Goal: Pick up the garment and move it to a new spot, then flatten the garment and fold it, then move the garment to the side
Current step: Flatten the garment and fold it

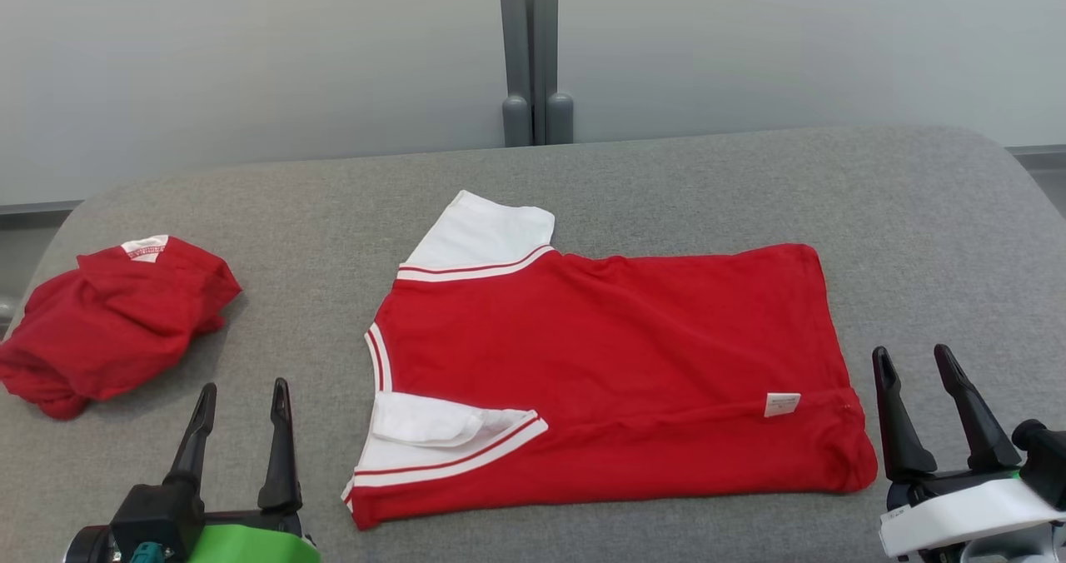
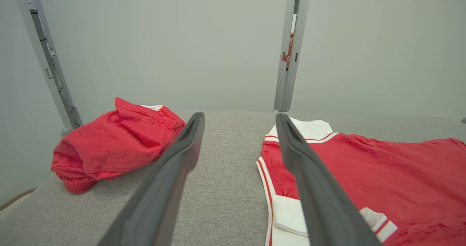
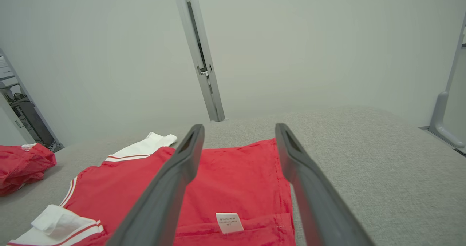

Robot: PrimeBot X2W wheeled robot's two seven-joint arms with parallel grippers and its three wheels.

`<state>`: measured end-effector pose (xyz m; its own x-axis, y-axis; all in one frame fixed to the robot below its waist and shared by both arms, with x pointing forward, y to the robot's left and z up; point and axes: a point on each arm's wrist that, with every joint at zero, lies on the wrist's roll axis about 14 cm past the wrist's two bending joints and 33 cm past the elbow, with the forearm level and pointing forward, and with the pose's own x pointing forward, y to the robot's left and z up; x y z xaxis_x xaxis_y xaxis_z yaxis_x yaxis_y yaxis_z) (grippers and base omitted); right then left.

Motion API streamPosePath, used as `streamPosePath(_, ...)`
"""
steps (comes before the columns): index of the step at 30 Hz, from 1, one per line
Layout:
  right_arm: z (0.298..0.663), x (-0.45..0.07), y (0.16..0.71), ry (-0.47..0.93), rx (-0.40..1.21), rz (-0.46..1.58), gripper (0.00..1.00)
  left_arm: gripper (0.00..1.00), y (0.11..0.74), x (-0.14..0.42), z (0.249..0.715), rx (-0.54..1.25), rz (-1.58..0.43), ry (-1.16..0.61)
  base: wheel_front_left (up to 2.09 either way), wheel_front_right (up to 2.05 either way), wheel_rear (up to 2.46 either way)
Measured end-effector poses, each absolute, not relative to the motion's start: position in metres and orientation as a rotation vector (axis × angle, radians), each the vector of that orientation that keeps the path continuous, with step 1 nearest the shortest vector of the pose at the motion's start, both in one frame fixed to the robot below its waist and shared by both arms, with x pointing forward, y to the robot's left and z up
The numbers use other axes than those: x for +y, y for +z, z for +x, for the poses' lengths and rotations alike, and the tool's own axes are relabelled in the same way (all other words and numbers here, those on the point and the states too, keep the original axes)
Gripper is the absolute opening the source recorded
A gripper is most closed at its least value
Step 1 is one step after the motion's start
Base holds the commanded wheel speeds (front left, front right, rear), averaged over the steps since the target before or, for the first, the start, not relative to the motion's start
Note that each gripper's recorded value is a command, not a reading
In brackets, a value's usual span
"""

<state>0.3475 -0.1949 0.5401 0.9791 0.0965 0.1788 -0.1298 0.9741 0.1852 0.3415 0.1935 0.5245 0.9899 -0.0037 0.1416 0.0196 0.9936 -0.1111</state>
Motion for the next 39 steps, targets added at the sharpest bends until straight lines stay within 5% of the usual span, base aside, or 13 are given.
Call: streamPosePath(39, 0.35, -0.178, 0.525, 0.153, -0.067, 0.148, 1.0, 1.0, 0.518, 0.203, 0.346, -0.079, -0.068, 0.01, 0.0, 0.0, 0.0)
